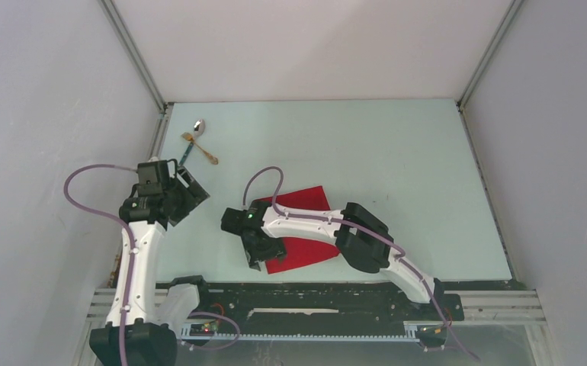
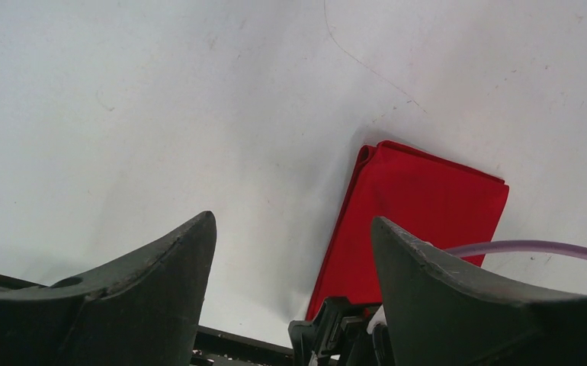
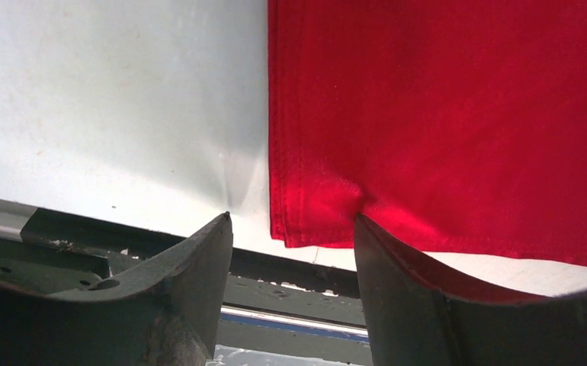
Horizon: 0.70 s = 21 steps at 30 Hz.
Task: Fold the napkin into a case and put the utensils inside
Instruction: Pick up the lower triangle-folded napkin from the center of the board.
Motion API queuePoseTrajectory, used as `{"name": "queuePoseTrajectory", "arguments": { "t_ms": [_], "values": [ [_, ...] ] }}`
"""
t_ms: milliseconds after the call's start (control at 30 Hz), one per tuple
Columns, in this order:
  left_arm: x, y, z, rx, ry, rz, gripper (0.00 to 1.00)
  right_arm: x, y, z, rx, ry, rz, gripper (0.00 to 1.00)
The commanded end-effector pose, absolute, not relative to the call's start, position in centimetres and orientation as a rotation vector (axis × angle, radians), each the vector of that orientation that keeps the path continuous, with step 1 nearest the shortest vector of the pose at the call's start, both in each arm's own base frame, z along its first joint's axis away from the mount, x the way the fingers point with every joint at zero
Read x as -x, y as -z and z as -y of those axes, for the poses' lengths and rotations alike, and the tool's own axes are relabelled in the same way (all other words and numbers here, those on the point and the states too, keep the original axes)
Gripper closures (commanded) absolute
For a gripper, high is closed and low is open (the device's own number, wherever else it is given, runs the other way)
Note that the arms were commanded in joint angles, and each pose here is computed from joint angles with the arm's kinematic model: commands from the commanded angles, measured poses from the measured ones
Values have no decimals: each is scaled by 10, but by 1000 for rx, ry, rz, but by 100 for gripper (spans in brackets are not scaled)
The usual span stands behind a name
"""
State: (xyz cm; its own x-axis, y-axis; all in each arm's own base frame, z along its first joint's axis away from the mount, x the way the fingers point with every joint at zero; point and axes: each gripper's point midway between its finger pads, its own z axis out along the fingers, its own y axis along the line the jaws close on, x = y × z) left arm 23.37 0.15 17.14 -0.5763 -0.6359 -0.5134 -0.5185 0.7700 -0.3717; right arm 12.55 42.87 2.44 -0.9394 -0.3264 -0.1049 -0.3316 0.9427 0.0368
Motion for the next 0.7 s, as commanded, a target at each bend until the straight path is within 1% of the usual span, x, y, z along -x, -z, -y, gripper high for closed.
{"name": "queuePoseTrajectory", "arguments": {
  "t_ms": [0, 133, 233, 433, 500, 533, 567, 667],
  "values": [
    [-242, -180, -6, 822, 228, -2294, 20, -131, -23, -435, 500, -119, -3016, 33],
    [-242, -178, -5, 820, 236, -2300, 20, -135, -11, -429, 490, -57, -3022, 34],
    [-242, -178, -4, 814, 236, -2302, 20, -135, 4, -420, 485, 8, -3005, 37],
    [-240, -176, -5, 815, 229, -2300, 20, -135, 30, -402, 502, 148, -2957, 57],
    [-239, -176, -5, 815, 232, -2301, 20, -139, 33, -397, 507, 200, -2920, 60],
    [-239, -175, -5, 819, 233, -2301, 20, -141, 34, -395, 513, 217, -2905, 63],
    [-239, -174, -4, 819, 240, -2302, 20, -144, 33, -394, 514, 222, -2889, 68],
    [-240, -167, 2, 805, 277, -2327, 19, -153, 21, -399, 536, 170, -2827, 87]
  ]
}}
